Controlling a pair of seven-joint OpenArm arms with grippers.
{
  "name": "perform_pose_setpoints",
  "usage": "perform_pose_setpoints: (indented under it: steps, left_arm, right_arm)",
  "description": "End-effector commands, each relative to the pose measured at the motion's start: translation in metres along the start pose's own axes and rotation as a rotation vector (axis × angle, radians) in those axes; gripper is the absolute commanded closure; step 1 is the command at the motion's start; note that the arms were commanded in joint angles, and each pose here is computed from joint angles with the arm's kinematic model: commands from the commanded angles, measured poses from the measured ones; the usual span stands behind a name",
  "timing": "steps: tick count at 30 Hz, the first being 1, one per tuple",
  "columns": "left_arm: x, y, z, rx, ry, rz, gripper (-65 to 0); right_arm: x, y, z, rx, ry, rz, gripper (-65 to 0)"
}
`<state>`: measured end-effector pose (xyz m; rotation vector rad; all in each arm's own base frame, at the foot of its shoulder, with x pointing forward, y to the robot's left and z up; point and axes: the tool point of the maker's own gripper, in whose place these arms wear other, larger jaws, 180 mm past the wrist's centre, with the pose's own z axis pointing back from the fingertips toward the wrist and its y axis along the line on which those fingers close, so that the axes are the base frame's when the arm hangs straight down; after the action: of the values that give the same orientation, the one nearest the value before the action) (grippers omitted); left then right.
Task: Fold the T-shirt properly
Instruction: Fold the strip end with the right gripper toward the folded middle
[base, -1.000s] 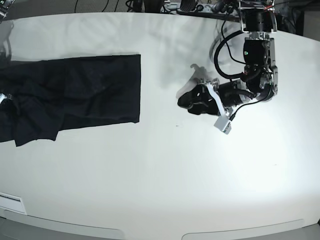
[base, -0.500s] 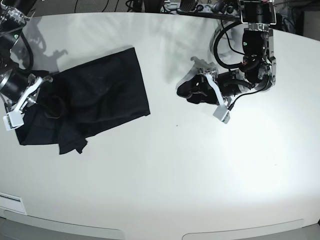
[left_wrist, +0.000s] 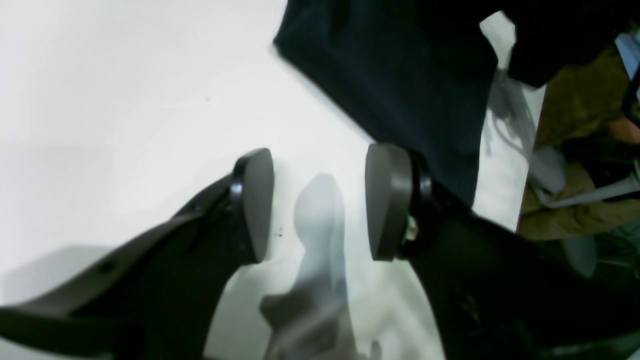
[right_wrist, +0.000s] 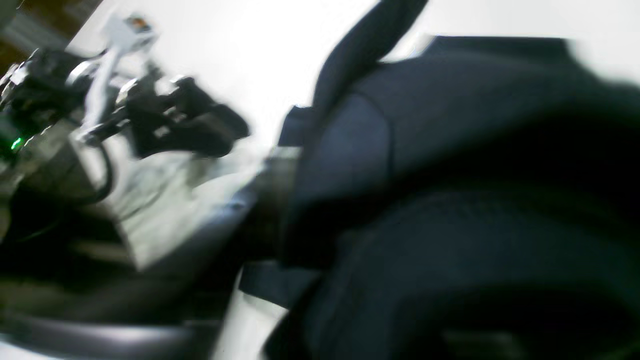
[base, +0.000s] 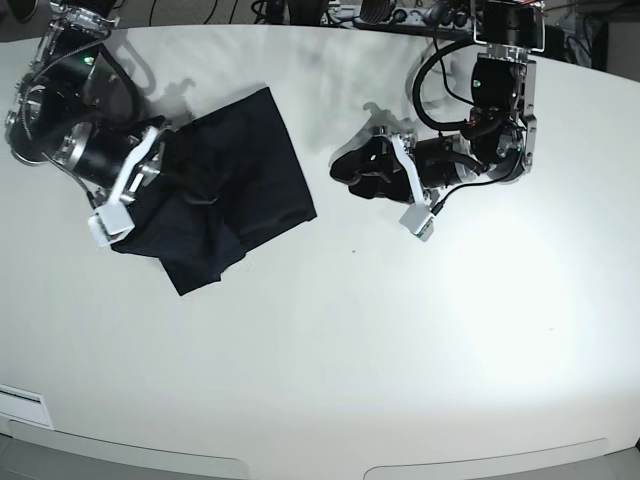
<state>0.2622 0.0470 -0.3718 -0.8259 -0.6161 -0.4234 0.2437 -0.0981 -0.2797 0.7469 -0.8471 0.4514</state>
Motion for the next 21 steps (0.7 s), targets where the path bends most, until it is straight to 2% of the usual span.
perform_pose_setpoints:
  steps: [1,2,7,14,18,21]
  left_arm:
    - [0.006,0.004,0.004,0.024,0.003,-0.033,-31.6]
    - [0.005,0.007,0.005,0.033,0.011,-0.039,-31.6]
    - [0.003,0.019,0.018,0.065,0.034,-0.055,-31.6]
    - [0.004,0.027,0.027,0.089,0.033,-0.068,-31.6]
    - [0.004,0.027,0.027,0.089,0.033,-0.068,-31.6]
    - [0.004,0.027,0.027,0.089,0.032,-0.068,-31.6]
  right_arm:
    - [0.007,0.006,-0.003,0.020,-0.003,0.044,-42.9]
    - [0.002,0.010,-0.009,0.034,0.035,0.064,-46.2]
    - [-0.017,0.017,-0.025,0.059,0.195,0.177,-46.5]
    - [-0.017,0.047,-0.050,0.170,0.231,0.268,-46.5]
    - [-0.027,0.042,-0.064,0.111,0.307,0.375,-46.5]
    - [-0.020,0.039,-0.068,0.087,0.280,0.401,-46.5]
